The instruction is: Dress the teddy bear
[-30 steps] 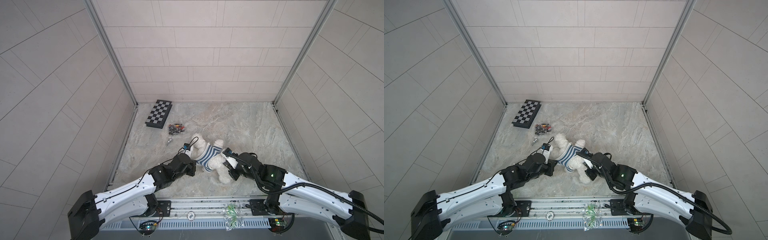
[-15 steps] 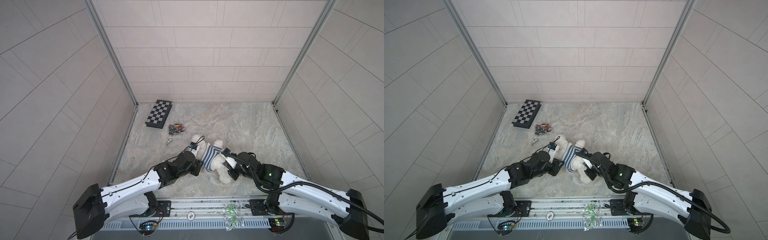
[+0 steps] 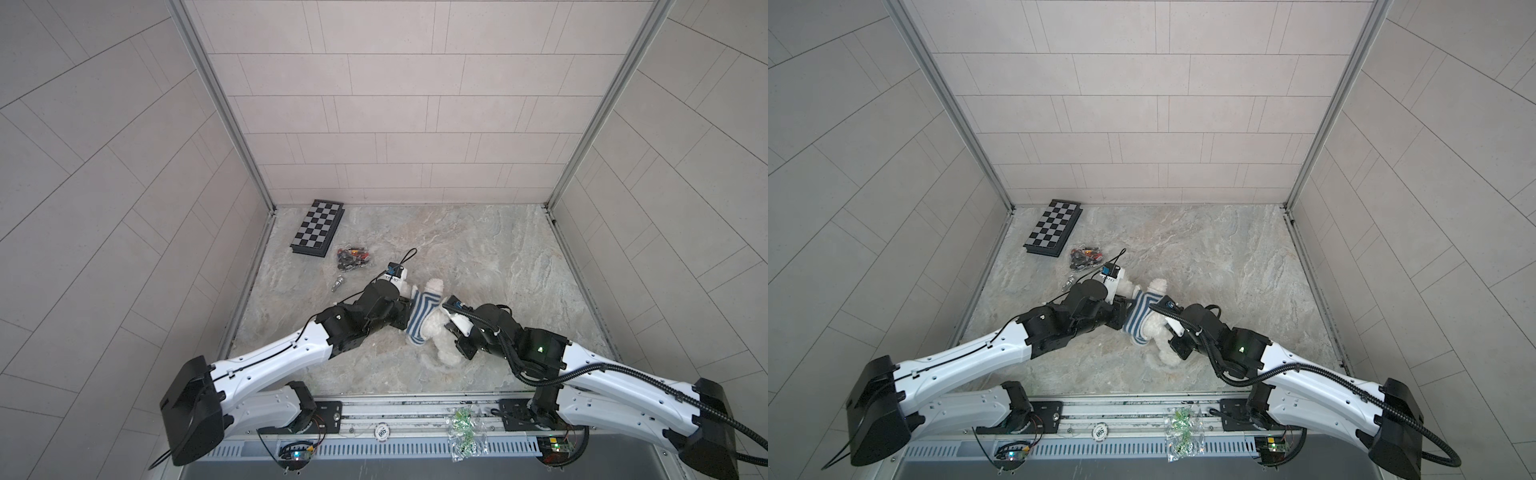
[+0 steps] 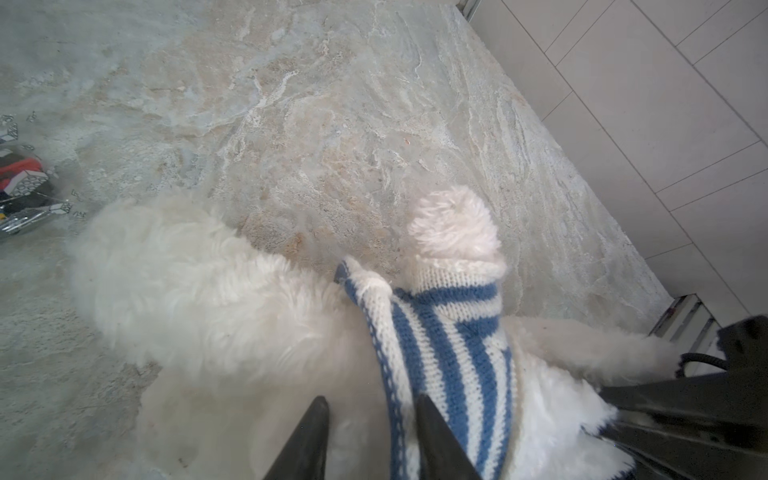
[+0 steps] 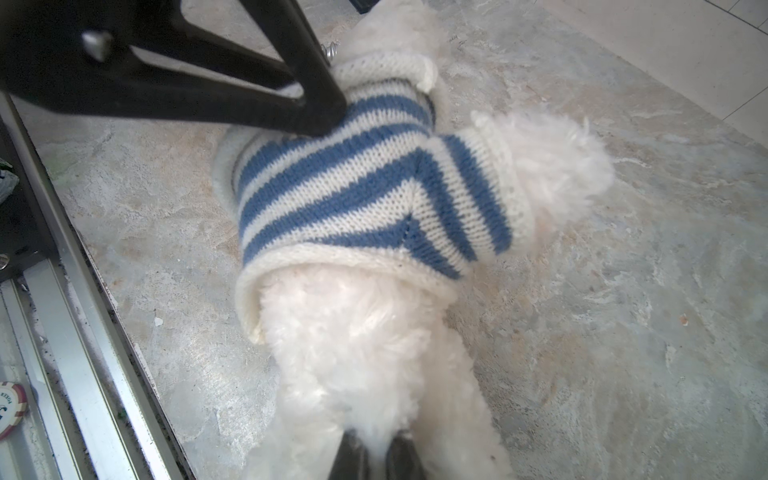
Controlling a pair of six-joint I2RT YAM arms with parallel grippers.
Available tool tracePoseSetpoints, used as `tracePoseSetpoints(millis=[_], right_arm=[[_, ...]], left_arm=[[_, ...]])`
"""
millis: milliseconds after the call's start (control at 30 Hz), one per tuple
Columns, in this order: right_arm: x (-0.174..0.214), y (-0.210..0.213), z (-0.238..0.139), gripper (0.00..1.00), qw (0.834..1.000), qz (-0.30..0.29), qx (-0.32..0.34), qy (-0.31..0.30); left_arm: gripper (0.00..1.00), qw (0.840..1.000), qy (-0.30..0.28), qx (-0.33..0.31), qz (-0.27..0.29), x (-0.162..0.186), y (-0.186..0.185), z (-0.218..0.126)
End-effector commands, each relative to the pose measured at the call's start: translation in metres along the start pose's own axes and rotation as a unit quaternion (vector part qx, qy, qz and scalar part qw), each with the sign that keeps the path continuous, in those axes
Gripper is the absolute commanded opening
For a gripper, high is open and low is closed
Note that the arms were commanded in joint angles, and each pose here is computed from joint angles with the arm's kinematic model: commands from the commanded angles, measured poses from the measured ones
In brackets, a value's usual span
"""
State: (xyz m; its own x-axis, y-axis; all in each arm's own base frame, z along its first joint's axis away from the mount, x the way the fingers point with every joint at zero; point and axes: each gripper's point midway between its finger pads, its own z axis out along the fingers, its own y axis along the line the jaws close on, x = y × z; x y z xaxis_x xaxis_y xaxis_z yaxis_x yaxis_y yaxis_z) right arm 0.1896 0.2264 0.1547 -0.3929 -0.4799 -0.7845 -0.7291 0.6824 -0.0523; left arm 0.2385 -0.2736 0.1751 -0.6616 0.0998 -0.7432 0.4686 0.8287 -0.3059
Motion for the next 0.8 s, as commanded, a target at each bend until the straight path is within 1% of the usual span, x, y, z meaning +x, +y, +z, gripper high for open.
tracePoseSetpoints(millis=[0,100,233,267,400,500,767], right_arm=[[-0.008,-0.002,-0.002,0.00,1.000,-0.009,0.005,-0.019],[-0.006,-0.003,-0.002,0.00,1.000,-0.010,0.007,-0.016],[-0.003,-0.003,-0.003,0.00,1.000,-0.006,0.007,-0.018],[-0.003,-0.003,-0.003,0.00,1.000,-0.007,0.007,-0.017],[-0.002,-0.003,-0.004,0.00,1.000,-0.009,0.006,-0.016],[-0.004,-0.002,-0.007,0.00,1.000,-0.011,0.001,-0.026],[-0.006,-0.001,-0.012,0.00,0.999,-0.014,-0.001,-0.034]], left_arm=[[0.30,1.000,-0.014,0.000,0.003,-0.014,-0.003,0.003],[0.20,1.000,-0.009,-0.006,-0.007,-0.012,0.002,0.008],[0.01,1.000,-0.012,-0.012,-0.025,-0.009,0.013,0.008],[0.00,0.999,-0.014,-0.014,-0.029,-0.009,0.016,0.007],[0.00,0.998,-0.021,-0.028,-0.043,-0.007,0.031,0.003],[0.00,0.998,-0.021,-0.038,-0.049,-0.004,0.043,0.002],[0.00,0.996,-0.013,-0.070,-0.046,0.004,0.066,0.002]])
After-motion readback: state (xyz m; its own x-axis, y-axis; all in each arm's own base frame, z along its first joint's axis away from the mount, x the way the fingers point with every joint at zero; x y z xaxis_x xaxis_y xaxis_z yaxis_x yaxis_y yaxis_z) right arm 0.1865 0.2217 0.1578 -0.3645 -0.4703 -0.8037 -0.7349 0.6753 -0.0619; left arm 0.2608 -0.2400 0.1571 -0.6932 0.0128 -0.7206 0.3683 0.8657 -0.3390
